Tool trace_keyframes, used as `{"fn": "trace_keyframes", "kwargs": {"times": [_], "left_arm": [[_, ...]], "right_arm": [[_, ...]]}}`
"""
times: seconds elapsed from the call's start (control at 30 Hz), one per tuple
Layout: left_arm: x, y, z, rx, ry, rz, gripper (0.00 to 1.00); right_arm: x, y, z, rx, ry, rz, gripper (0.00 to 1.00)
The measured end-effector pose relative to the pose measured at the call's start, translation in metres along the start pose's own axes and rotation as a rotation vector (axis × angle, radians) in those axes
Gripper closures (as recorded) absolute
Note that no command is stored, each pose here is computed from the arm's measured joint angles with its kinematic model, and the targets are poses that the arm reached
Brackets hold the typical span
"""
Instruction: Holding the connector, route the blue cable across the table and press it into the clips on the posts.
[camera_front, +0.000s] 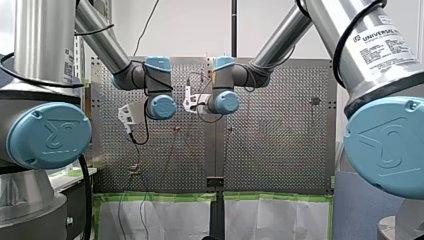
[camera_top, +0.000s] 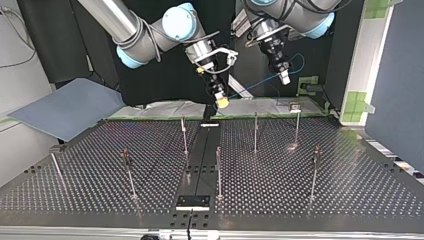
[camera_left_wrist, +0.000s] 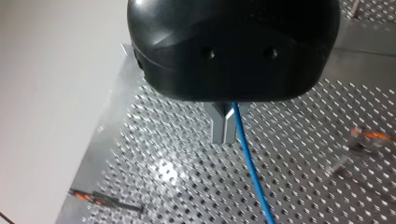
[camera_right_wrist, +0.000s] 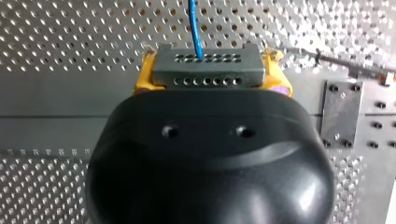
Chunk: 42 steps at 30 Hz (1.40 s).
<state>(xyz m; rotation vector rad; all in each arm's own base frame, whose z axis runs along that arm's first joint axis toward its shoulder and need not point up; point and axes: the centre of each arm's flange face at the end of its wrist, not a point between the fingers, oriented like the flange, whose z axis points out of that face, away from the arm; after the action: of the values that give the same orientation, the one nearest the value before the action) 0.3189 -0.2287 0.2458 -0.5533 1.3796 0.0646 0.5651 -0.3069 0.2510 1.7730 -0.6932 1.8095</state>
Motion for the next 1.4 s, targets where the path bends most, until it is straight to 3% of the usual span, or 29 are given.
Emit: {"fn": "trace_keyframes", "kwargs": {"times": [0.2,0.27,0.6,1.0,1.23,1.4], "left_arm": [[-0.023,-0.003,0.003,0.015,-0.007,0.001,1.0],[-0.029,-0.002,0.004,0.011,-0.009,0.002,1.0],[-0.065,0.008,0.009,-0.038,-0.032,0.04,1.0],[-0.07,-0.015,0.042,0.022,-0.039,0.112,1.0],[-0.077,-0.01,0.061,0.033,-0.054,0.115,1.0],[-0.086,-0.004,0.073,0.036,-0.069,0.116,1.0]], "right_arm": [[0.014,-0.028,0.002,0.046,-0.008,0.015,1.0],[0.018,-0.032,0.003,0.052,-0.009,0.018,1.0],[0.045,-0.032,0.018,0.051,-0.013,0.036,1.0],[0.081,-0.035,0.033,0.058,-0.014,0.04,1.0],[0.081,-0.033,0.048,0.055,-0.039,0.038,1.0],[0.083,-0.034,0.059,0.055,-0.033,0.039,1.0]]}}
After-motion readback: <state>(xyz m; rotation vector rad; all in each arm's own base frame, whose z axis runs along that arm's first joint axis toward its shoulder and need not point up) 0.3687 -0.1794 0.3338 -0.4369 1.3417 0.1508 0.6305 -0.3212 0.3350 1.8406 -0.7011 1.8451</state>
